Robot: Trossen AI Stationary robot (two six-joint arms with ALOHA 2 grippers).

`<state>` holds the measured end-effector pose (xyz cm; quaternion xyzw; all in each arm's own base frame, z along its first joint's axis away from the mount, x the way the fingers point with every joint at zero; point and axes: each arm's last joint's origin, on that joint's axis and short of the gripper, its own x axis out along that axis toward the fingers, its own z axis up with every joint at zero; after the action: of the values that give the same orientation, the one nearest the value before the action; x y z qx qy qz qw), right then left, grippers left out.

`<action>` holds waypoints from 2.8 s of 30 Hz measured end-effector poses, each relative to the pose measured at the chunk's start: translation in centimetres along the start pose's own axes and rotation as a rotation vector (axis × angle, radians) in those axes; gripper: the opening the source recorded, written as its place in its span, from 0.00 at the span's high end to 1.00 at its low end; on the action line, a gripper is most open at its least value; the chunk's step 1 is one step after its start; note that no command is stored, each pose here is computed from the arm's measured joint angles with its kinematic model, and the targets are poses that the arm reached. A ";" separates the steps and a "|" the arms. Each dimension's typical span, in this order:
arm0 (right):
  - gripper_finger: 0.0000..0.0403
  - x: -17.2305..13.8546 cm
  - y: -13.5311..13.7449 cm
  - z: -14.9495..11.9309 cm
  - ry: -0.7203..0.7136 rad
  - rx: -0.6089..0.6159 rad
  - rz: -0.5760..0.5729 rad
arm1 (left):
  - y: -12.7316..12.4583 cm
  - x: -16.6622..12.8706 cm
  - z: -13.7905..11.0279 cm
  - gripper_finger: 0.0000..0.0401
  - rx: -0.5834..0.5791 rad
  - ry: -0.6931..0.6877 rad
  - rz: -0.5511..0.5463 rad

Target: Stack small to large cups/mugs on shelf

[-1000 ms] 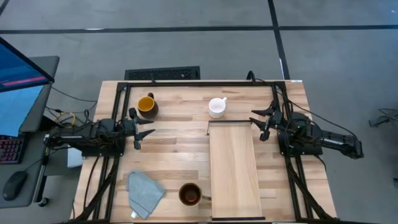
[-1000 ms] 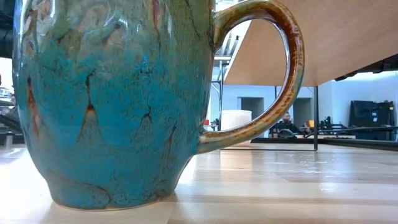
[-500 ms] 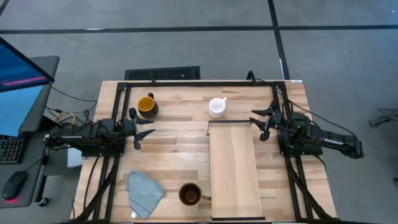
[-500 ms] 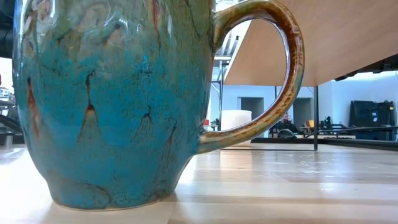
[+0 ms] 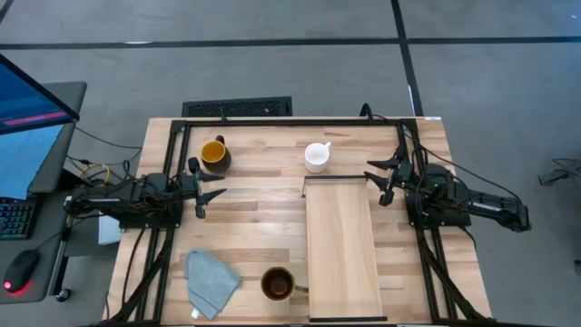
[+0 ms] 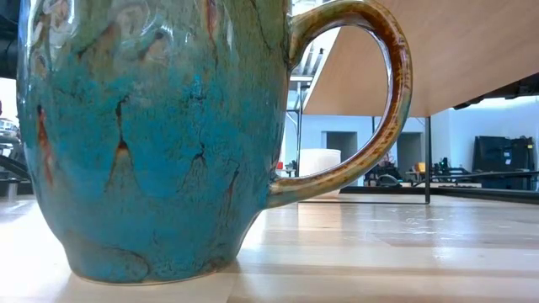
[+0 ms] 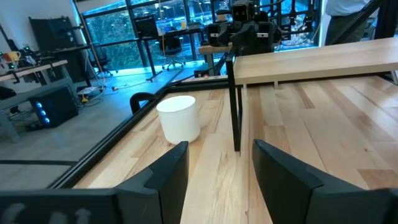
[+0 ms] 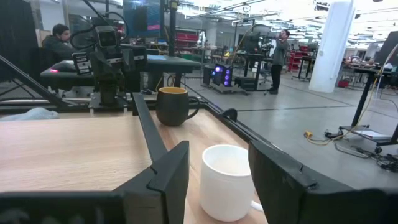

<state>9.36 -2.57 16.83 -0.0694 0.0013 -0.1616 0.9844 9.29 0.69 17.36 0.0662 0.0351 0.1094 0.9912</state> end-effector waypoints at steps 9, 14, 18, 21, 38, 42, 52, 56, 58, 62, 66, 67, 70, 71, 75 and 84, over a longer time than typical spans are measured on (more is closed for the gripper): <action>0.53 0.0 0.0 0.0 0.000 0.000 0.000 | 0.0 0.0 0.0 0.58 0.000 0.000 0.000; 0.53 0.0 0.0 0.0 0.000 0.000 0.000 | 0.0 0.0 0.0 0.58 0.000 -0.001 0.000; 0.53 0.0 0.0 0.0 0.000 0.000 0.000 | 0.0 0.0 0.0 0.58 0.003 -0.001 0.000; 0.53 0.0 0.0 0.0 0.000 0.000 0.000 | 0.0 0.0 0.0 0.58 -0.009 -0.001 0.000; 0.53 0.0 0.0 0.0 0.000 0.000 0.000 | 0.0 0.0 0.0 0.58 -0.019 -0.001 0.000; 0.53 0.0 0.0 0.0 0.000 0.000 0.000 | 0.0 0.0 0.0 0.58 -0.018 -0.002 -0.002; 0.53 0.0 0.0 0.0 0.000 0.000 0.001 | -0.6 -0.1 0.6 0.58 -0.011 -0.094 -0.230; 0.53 0.0 0.0 0.0 0.000 0.000 0.000 | -0.5 0.0 0.6 0.58 -0.036 -0.092 -0.200; 0.53 0.0 0.0 0.0 0.000 0.000 0.000 | -0.5 0.0 0.6 0.58 -0.044 -0.090 -0.184; 0.53 0.0 0.0 0.0 0.000 0.000 0.000 | -0.4 0.0 0.7 0.58 -0.045 -0.089 -0.172; 0.53 0.0 0.0 0.0 0.000 0.000 0.000 | -0.4 -0.1 0.7 0.58 -0.061 -0.089 -0.172; 0.53 0.0 0.0 0.0 0.000 0.000 0.001 | -0.4 -0.1 0.7 0.58 -0.074 -0.088 -0.173; 0.53 0.0 0.0 0.0 0.000 0.000 0.000 | -0.4 -0.1 0.6 0.58 -0.136 -0.075 -0.176; 0.53 0.0 0.0 0.0 0.000 0.000 0.000 | -0.4 -0.1 0.6 0.58 -0.154 -0.070 -0.176; 0.53 0.0 0.0 0.0 -0.004 0.000 0.000 | -0.4 -0.1 0.7 0.58 -0.164 -0.079 -0.163; 0.53 0.0 0.0 0.1 -0.012 0.035 -0.002 | -0.3 -0.3 2.2 0.58 -0.183 -0.094 -0.221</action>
<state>9.37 -2.58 16.91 -0.0534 -0.0077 -0.1619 0.9853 9.26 0.04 19.47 -0.0237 -0.0144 -0.0009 0.9996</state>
